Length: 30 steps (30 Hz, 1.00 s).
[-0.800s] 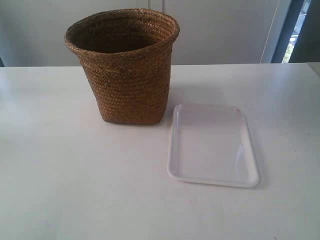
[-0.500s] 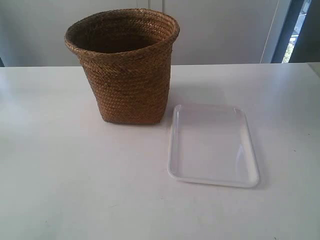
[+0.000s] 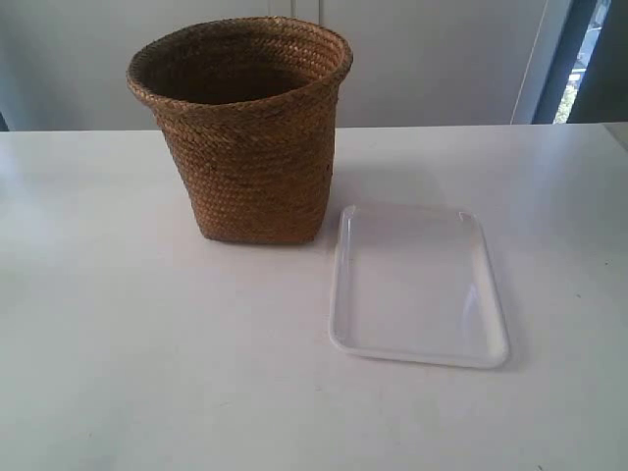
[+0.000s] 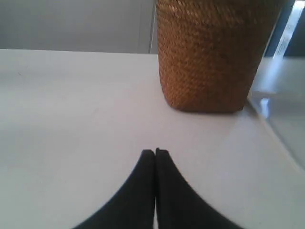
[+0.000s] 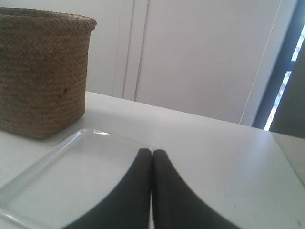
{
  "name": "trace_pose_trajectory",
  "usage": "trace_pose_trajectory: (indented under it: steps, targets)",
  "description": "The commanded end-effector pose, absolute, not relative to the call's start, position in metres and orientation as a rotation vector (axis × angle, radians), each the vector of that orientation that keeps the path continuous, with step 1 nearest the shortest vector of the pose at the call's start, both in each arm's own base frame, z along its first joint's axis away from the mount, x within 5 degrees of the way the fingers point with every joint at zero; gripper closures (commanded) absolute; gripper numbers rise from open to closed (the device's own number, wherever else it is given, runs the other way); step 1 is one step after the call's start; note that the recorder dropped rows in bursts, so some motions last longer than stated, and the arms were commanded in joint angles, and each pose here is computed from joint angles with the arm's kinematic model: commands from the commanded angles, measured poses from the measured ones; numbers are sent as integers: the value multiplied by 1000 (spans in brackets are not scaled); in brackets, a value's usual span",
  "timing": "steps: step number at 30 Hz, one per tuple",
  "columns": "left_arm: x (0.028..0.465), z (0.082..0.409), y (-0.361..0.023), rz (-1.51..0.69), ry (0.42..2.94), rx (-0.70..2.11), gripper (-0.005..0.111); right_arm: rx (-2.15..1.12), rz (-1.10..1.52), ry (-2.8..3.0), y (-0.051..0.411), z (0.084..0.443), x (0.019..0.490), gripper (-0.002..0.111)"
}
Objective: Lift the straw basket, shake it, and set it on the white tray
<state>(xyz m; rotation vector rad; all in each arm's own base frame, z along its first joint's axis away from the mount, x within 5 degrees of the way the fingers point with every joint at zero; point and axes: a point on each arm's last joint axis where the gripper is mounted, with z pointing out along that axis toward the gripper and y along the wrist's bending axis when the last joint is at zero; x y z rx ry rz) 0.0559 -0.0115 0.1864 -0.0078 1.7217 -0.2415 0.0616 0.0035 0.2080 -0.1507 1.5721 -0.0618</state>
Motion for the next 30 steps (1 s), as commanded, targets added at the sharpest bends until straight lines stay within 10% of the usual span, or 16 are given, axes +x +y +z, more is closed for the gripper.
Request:
trace_pose_trajectory:
  steps: [1,10,16,30]
  targets:
    - [57,197,-9,-601,1568,-418,107,-177,-113,1402,3,222,60,108]
    - [53,226,8,-466,1210,-414,107,-128,-105,1101,3,248,52,108]
    - [54,223,11,-754,1151,-688,107,654,952,938,-8,249,51,108]
    - [55,218,15,-661,1203,-720,107,751,1007,1077,-4,240,57,108]
